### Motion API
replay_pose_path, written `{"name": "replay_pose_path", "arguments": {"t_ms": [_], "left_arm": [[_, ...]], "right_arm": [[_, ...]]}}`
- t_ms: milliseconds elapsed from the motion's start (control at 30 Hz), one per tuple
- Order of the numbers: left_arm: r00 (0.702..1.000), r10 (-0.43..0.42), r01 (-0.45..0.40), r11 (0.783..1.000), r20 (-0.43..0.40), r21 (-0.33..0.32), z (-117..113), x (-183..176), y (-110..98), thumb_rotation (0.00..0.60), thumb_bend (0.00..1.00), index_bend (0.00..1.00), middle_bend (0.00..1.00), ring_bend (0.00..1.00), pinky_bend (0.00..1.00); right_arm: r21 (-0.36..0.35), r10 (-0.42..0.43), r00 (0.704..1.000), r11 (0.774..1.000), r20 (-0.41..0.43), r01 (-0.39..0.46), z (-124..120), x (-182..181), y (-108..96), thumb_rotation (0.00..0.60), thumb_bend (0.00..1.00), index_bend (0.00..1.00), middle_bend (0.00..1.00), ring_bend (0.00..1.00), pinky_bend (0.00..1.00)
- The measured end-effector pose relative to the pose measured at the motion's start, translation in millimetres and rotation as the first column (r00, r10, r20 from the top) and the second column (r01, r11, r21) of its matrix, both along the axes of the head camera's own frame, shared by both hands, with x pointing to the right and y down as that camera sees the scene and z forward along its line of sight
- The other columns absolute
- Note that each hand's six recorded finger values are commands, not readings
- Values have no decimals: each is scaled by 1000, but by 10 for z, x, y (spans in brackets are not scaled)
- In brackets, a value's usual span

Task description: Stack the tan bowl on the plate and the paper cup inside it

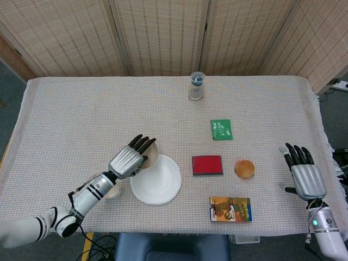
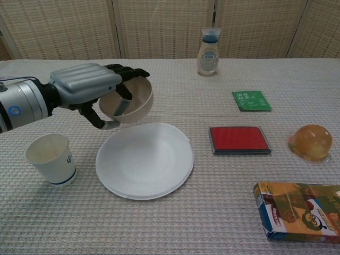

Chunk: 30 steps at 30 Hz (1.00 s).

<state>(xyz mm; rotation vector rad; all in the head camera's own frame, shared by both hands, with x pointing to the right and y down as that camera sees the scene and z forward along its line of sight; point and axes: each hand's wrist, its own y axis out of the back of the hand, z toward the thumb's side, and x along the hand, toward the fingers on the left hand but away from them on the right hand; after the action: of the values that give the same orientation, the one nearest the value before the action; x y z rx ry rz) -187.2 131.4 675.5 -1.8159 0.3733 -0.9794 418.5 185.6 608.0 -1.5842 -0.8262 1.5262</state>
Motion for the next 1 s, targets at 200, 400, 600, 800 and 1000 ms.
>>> {"name": "replay_pose_path", "arguments": {"t_ms": [200, 400, 600, 800, 1000], "left_arm": [[996, 26, -28, 999, 80, 19, -184, 161, 187, 600, 359, 678, 0, 0, 56], [993, 36, -34, 999, 109, -16, -174, 285, 406, 600, 359, 672, 0, 0, 56], [992, 55, -52, 998, 110, -27, -153, 356, 571, 600, 359, 668, 0, 0, 57], [992, 45, -41, 998, 114, -39, -116, 341, 614, 600, 359, 667, 0, 0, 56], [993, 50, -43, 997, 109, -60, -56, 377, 667, 600, 359, 667, 0, 0, 56]], "right_arm": [[11, 0, 999, 1000, 34, 0, -64, 22, -20, 600, 89, 75, 0, 0, 0], [26, -13, 998, 1000, 55, 11, -132, 28, -10, 600, 89, 75, 0, 0, 0], [31, -16, 998, 999, 61, 15, -162, 34, 4, 600, 89, 75, 0, 0, 0], [33, -20, 998, 999, 63, 18, -171, 28, 18, 600, 89, 75, 0, 0, 0], [36, -20, 998, 999, 67, 18, -178, 33, 11, 600, 89, 75, 0, 0, 0]]}}
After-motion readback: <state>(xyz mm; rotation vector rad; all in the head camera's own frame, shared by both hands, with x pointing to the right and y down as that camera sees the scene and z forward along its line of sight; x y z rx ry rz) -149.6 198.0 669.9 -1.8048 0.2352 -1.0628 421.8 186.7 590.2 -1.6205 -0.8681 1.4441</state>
